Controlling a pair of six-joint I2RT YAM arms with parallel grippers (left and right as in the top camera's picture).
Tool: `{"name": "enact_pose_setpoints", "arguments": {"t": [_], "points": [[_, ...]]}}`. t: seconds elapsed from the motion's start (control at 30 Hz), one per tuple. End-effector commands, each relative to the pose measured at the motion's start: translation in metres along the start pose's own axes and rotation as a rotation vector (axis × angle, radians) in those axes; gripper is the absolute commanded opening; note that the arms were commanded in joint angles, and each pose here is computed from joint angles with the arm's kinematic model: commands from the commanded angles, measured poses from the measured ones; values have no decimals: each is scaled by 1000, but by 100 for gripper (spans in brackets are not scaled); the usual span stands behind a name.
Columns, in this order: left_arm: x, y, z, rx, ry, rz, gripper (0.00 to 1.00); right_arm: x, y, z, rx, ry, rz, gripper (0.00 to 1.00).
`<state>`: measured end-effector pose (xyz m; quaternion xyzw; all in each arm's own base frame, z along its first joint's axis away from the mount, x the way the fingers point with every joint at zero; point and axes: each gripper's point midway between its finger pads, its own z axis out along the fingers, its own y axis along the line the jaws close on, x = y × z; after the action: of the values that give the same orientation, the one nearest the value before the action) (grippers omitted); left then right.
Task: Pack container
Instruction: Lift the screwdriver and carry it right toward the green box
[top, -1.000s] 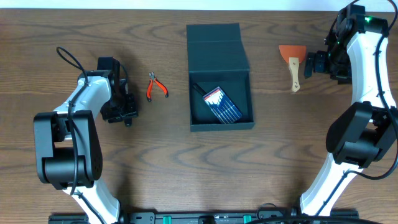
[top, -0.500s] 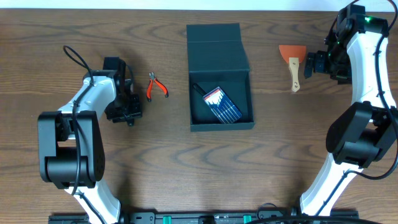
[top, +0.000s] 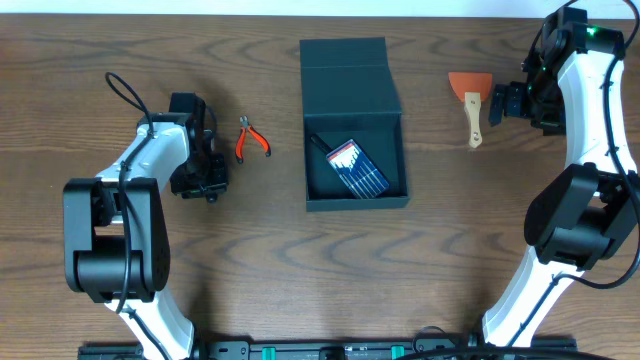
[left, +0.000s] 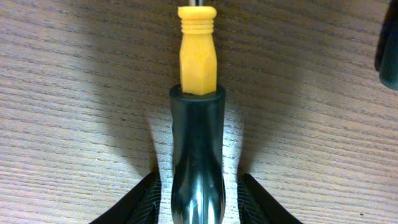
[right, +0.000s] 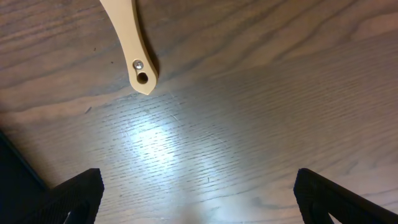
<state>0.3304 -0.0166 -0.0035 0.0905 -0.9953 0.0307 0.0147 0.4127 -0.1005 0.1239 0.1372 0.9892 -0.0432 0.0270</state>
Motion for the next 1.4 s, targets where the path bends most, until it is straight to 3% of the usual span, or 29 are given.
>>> {"name": "enact_pose_setpoints", "arguments": {"t": [0.0, 0.17, 0.7, 0.9, 1.37], "points": [[0, 4, 6, -31, 17, 10, 36, 1, -2, 1, 4, 5, -2, 99], [0, 4, 6, -31, 16, 10, 33, 1, -2, 1, 4, 5, -2, 99], [-1, 6, 6, -38, 14, 10, 10, 1, -2, 1, 4, 5, -2, 99], [-4, 7, 3, -50, 5, 10, 8, 1, -2, 1, 3, 5, -2, 99], [-37, 3, -78, -45, -238, 14, 6, 1, -2, 1, 4, 5, -2, 99]]}}
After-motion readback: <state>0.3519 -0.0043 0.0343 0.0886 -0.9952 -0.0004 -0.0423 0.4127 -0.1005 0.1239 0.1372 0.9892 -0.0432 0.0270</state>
